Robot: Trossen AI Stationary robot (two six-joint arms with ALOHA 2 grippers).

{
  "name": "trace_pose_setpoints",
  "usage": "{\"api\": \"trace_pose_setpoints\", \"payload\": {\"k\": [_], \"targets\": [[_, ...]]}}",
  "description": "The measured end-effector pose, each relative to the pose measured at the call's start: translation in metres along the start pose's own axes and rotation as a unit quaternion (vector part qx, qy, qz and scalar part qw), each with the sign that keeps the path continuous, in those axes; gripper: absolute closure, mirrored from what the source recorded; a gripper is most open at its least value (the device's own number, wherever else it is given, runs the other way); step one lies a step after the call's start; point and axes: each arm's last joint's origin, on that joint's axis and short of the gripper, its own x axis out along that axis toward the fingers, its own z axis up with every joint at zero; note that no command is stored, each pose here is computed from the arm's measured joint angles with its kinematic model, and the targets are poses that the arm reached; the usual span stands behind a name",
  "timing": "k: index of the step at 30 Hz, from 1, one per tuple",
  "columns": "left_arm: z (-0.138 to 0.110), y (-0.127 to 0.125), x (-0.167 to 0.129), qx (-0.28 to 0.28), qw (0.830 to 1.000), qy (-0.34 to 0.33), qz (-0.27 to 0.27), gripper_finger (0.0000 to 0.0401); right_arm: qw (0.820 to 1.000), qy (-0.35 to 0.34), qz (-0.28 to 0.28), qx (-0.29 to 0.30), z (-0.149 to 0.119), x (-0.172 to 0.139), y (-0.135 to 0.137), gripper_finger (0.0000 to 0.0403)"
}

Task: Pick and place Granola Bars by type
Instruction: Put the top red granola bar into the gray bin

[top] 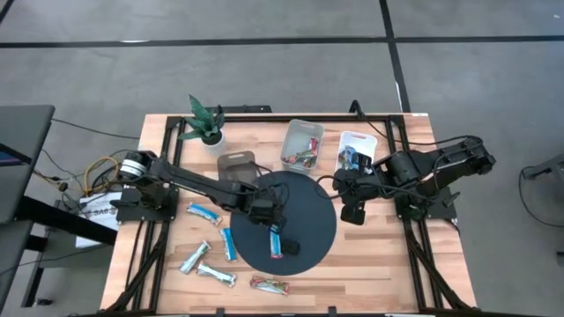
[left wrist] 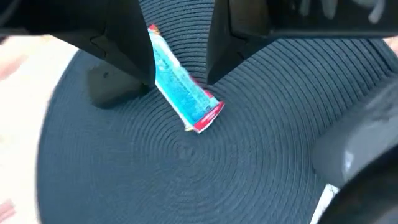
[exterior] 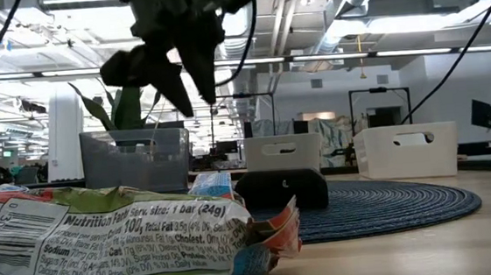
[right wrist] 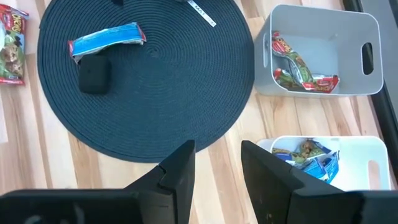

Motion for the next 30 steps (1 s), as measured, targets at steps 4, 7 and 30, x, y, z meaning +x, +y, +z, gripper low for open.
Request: {"api": "trace_pose_setpoints", "payload": {"k": [4, 7, 30], "targets": [[-0.002, 0.001, 0.017, -0.011, 1.000, 0.011, 0.027, 0.0265, 1.000, 0.000, 0.000, 0.000, 0.000, 0.000, 0.000, 0.0280], [-0.003, 0.002, 0.028, -0.010, 0.999, 0.019, 0.037, 0.0265, 1.000, 0.000, 0.000, 0.001, 0.000, 0.000, 0.000, 0.0280], [-0.014, -0.009, 0.036, 0.011, 1.000, 0.009, 0.009, 0.0280, 1.000, -0.003, 0.001, 0.002, 0.001, 0.000, 0.000, 0.0280]]}}
